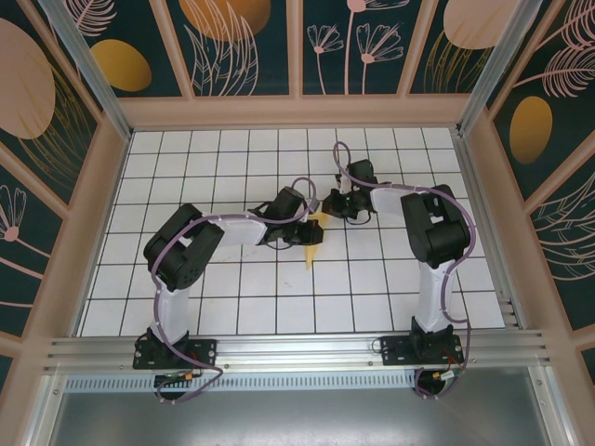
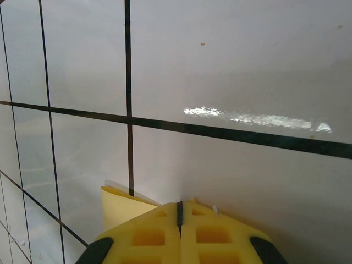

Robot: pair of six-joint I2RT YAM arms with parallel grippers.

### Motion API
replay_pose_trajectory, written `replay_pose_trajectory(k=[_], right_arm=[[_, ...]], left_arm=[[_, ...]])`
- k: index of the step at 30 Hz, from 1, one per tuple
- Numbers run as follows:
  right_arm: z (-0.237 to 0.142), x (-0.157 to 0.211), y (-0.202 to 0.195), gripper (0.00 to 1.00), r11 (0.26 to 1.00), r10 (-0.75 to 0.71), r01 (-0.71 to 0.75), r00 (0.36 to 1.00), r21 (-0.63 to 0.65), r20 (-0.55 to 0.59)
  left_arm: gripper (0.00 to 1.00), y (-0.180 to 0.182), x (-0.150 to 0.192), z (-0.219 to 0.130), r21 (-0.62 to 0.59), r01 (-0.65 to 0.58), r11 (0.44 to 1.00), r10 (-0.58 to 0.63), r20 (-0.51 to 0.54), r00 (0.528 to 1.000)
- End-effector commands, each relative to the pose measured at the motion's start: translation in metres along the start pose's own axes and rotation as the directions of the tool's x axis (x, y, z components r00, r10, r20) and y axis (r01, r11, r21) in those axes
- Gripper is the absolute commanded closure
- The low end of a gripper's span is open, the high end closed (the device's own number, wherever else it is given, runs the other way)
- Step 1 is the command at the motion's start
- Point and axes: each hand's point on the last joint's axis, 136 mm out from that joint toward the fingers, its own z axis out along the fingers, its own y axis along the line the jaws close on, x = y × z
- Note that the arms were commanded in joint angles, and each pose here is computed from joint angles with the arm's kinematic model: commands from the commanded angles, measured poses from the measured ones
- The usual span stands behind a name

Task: Fold a paper plane with a square sheet of paper (fold left side to right side)
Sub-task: Fold the wing for the fifth time at the center of the table.

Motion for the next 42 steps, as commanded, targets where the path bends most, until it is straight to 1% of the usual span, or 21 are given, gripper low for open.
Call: replay_pose_trajectory(k=[1, 7, 11, 15, 17, 22, 25, 32, 35, 37, 39, 41, 42], right_arm=[[0.012, 0.015, -0.037, 0.93, 0.991, 0.017, -0.012, 0.999, 0.134, -0.036], [0.013, 0.015, -0.040, 0.93, 0.988, 0.020, -0.013, 0.999, 0.153, -0.041], [0.014, 0.015, -0.041, 0.93, 0.987, 0.022, -0.015, 0.999, 0.157, -0.044], [0.014, 0.016, -0.041, 0.93, 0.987, 0.021, -0.013, 0.999, 0.160, -0.046], [0.014, 0.015, -0.041, 0.93, 0.987, 0.021, -0.014, 0.999, 0.161, -0.044], [0.015, 0.015, -0.041, 0.93, 0.987, 0.020, -0.012, 0.999, 0.163, -0.047], [0.015, 0.014, -0.041, 0.93, 0.987, 0.021, -0.013, 0.999, 0.162, -0.045], [0.014, 0.008, -0.028, 0.93, 0.991, 0.000, 0.005, 0.999, 0.133, -0.040], [0.009, -0.001, -0.012, 0.92, 0.995, -0.022, 0.024, 0.999, 0.099, -0.023], [0.000, -0.013, 0.001, 0.91, 0.996, -0.041, 0.040, 0.999, 0.081, 0.004], [-0.014, -0.028, 0.014, 0.81, 0.995, -0.068, 0.064, 0.997, 0.082, 0.045], [-0.032, -0.042, 0.027, 0.72, 0.991, -0.098, 0.089, 0.991, 0.098, 0.095], [-0.043, -0.049, 0.032, 0.67, 0.989, -0.111, 0.097, 0.987, 0.113, 0.121]], left_arm=[[0.93, 0.003, 0.012, 0.001, 0.005, -0.016, 1.000, 0.017, -0.055, 0.998], [0.94, 0.014, 0.035, -0.005, -0.028, -0.022, 0.999, 0.019, -0.119, 0.993], [0.94, 0.018, 0.053, -0.011, -0.028, -0.022, 0.999, 0.017, -0.155, 0.988], [0.95, 0.015, 0.068, -0.018, -0.023, -0.028, 0.999, 0.023, -0.177, 0.984], [0.95, 0.018, 0.084, -0.020, -0.023, -0.024, 0.999, 0.019, -0.204, 0.979], [0.95, 0.007, 0.113, -0.022, -0.002, -0.048, 0.999, 0.045, -0.252, 0.967], [0.95, 0.012, 0.125, -0.025, -0.019, -0.024, 1.000, 0.018, -0.254, 0.967], [0.95, 0.017, 0.138, -0.038, -0.018, 0.014, 1.000, -0.017, -0.226, 0.974], [0.94, 0.004, 0.130, -0.047, 0.017, 0.001, 1.000, 0.003, -0.189, 0.982], [0.94, -0.012, 0.116, -0.060, 0.050, -0.026, 0.998, 0.033, -0.135, 0.990], [0.93, -0.025, 0.097, -0.074, 0.069, -0.053, 0.996, 0.056, -0.056, 0.997], [0.86, -0.033, 0.079, -0.090, 0.068, -0.072, 0.995, 0.070, 0.035, 0.997], [0.82, -0.033, 0.069, -0.099, 0.048, -0.078, 0.996, 0.073, 0.087, 0.994]])
